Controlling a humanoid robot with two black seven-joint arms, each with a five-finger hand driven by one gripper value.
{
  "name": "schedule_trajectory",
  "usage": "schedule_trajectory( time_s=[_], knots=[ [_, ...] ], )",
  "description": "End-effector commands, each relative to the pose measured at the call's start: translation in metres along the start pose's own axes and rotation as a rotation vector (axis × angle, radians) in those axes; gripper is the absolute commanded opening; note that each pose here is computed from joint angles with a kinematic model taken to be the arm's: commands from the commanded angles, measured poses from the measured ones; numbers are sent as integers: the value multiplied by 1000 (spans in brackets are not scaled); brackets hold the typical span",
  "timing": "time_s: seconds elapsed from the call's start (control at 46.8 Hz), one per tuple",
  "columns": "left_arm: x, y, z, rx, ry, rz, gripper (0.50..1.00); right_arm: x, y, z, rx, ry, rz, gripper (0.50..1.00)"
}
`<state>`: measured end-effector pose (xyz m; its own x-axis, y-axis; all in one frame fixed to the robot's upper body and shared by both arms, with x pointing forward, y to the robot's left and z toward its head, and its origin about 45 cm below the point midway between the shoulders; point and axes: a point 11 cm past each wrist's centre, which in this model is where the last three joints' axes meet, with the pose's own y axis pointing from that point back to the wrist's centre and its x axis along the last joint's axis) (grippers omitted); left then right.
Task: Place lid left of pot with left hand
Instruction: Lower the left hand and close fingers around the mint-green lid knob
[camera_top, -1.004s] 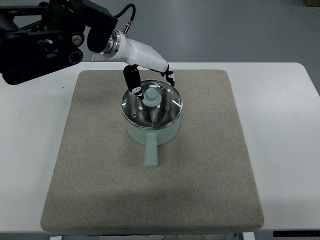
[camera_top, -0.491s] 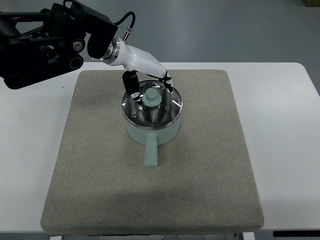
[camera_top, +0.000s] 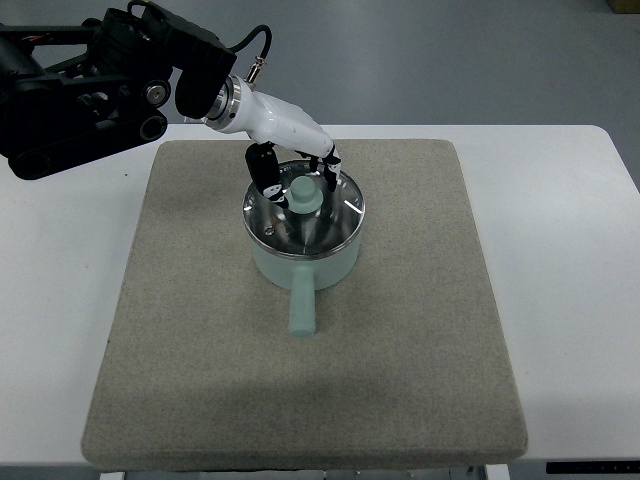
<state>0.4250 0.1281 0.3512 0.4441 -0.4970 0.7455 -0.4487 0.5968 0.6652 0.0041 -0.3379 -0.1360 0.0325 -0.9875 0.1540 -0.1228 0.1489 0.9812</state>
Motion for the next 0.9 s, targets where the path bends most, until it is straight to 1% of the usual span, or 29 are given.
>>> schedule_trajectory(
  time_s=[0.0, 0.064, 0.128, 0.171, 0.32, 0.491, 0.875],
  knots=[
    [0, 0, 0, -1, -3, 0, 696, 0, 0, 0, 0, 0, 0, 924],
    [0, 0, 0, 3, -9, -1, 666, 0, 0, 0, 0, 0, 0, 924],
    [0, 0, 0, 6, -14, -2, 658, 0, 0, 0, 0, 0, 0, 924],
    [0, 0, 0, 8, -20, -4, 628, 0, 0, 0, 0, 0, 0, 924],
    [1, 0, 0, 9, -23, -1, 617, 0, 0, 0, 0, 0, 0, 924],
    [2, 1, 1, 8, -26, 2, 500, 0, 0, 0, 0, 0, 0, 924],
    [10, 4, 2, 15, -52, 14, 500, 0, 0, 0, 0, 0, 0, 924]
  ],
)
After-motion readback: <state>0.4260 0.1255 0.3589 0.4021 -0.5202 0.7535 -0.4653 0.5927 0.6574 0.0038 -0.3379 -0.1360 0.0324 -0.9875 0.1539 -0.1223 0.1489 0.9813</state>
